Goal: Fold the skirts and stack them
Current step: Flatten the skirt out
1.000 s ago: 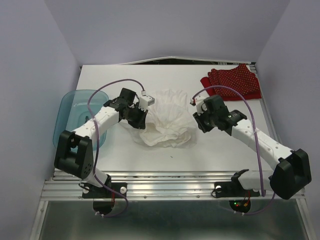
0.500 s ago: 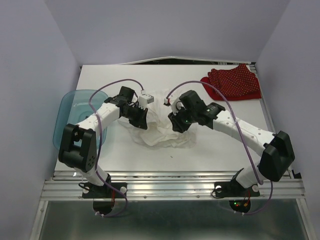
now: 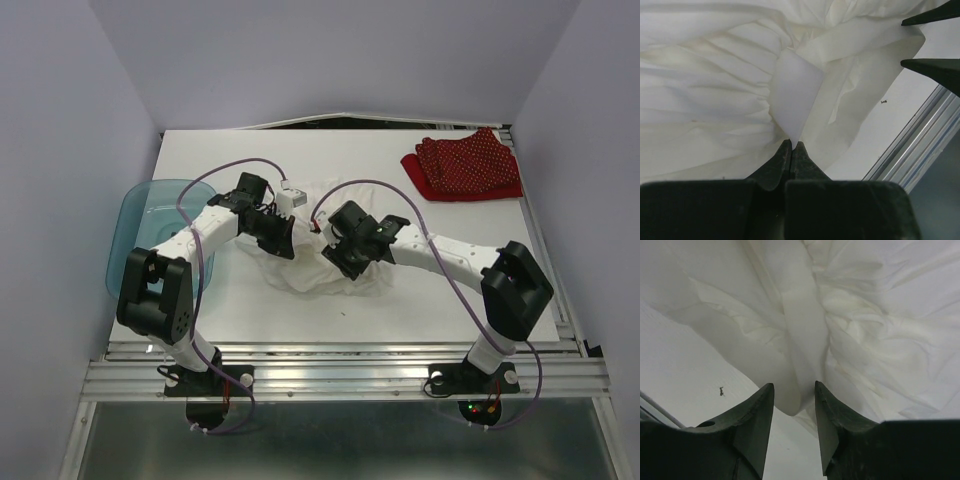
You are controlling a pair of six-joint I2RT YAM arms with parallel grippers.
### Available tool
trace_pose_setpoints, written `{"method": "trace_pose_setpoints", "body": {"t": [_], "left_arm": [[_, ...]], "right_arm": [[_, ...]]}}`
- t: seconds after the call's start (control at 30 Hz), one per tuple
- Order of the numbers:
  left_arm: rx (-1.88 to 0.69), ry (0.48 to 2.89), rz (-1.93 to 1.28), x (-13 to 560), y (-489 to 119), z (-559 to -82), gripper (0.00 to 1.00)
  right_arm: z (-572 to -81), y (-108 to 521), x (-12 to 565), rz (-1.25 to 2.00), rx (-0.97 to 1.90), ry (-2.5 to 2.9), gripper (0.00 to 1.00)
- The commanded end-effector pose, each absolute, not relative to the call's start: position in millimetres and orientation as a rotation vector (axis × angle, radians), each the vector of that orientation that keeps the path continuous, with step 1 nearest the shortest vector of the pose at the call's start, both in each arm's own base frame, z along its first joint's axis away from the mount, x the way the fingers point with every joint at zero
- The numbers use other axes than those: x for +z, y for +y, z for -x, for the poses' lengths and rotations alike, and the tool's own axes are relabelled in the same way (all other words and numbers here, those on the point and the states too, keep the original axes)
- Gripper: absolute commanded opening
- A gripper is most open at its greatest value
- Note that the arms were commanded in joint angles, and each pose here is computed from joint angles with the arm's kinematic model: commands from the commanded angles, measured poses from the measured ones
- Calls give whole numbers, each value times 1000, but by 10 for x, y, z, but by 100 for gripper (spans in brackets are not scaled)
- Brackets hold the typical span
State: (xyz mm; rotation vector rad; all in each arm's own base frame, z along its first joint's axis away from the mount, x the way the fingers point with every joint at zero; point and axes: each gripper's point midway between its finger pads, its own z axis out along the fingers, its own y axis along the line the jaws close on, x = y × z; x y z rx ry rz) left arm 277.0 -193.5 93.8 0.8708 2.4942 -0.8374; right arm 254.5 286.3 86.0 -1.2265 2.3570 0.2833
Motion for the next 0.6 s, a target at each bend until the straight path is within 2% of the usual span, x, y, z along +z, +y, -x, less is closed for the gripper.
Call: {"method": "trace_pose_setpoints", "body": {"t": [0.0,0.23,0.4,0.57], "left_arm": [[-868,2447,-879,1099,-1969,-2771,0],[-860,2448,-869,1101,-1941,-2799,0],[-830,2444,-823,1152,-1831,-2898,0],[-787,2433,-797,1222,-1729,-2976,0]], "right_arm": [[-2795,2879,1049,1150,180,2295,43],[-2694,2696,805,1208,86,2343,35],[-2721,2455,750,1177,-58,2353,22],[-2793,2227,708,1154,-217,2328,19]]}}
